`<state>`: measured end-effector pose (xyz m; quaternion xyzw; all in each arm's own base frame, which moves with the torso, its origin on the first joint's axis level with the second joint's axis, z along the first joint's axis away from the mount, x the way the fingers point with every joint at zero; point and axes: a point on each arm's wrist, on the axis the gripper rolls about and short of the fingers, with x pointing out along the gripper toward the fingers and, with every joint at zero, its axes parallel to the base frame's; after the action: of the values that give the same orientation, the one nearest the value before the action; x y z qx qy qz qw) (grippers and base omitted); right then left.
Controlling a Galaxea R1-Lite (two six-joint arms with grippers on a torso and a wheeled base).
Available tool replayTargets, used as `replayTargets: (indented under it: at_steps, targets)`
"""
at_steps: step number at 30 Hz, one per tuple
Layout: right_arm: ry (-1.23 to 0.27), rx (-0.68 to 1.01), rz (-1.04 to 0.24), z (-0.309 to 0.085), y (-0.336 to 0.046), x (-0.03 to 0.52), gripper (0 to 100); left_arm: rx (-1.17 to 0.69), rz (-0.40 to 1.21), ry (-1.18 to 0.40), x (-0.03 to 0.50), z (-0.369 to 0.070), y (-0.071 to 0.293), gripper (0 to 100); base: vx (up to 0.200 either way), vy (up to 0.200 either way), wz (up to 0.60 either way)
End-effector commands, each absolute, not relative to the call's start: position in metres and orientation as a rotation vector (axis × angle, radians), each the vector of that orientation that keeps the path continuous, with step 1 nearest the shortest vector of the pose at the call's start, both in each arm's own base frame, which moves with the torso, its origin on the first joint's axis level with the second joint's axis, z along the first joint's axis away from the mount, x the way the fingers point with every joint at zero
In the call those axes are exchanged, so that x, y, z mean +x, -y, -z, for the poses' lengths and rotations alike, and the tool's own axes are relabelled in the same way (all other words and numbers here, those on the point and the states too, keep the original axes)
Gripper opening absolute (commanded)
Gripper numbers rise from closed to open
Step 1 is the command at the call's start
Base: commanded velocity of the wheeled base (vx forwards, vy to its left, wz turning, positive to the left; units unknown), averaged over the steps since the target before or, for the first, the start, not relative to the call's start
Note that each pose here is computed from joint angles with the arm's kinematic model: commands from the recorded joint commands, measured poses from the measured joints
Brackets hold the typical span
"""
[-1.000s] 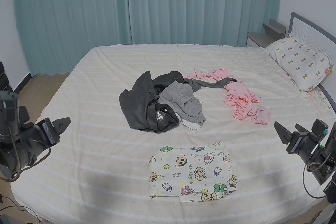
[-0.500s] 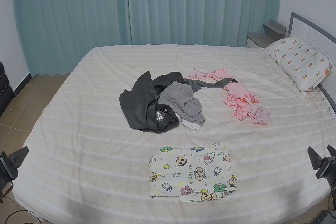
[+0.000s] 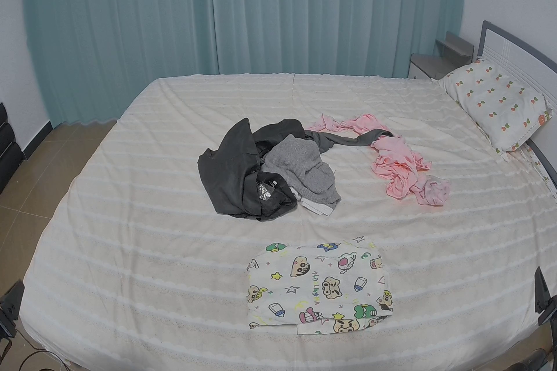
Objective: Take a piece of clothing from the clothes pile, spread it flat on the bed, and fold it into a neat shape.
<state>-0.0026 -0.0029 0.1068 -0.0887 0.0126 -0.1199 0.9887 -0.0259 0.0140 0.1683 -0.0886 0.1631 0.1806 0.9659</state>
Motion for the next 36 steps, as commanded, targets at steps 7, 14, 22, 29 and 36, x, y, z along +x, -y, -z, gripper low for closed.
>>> replayTargets:
  at_steps: [7,14,22,29,36]
  targets:
    - [-0.017,-0.168,0.008,-0.087,-0.006,-0.014,100,-0.127,-0.522,-0.126,-0.064,-0.143,-0.006,100,0.0,0.0,0.0]
    - [-0.024,-0.116,-0.098,-0.086,-0.008,-0.015,100,-0.107,-0.519,-0.103,-0.044,-0.122,-0.007,100,0.0,0.0,0.0]
    - [-0.044,0.05,-0.099,-0.085,-0.008,-0.015,100,-0.03,-0.449,0.049,-0.018,-0.091,-0.008,100,0.0,0.0,0.0]
    - [-0.047,0.042,0.016,-0.085,-0.006,-0.014,100,-0.011,-0.103,-0.013,-0.016,-0.084,0.0,100,0.0,0.0,0.0]
    - [-0.048,-0.257,0.004,-0.085,-0.006,-0.015,100,-0.001,0.094,-0.032,-0.016,-0.083,0.004,100,0.0,0.0,0.0]
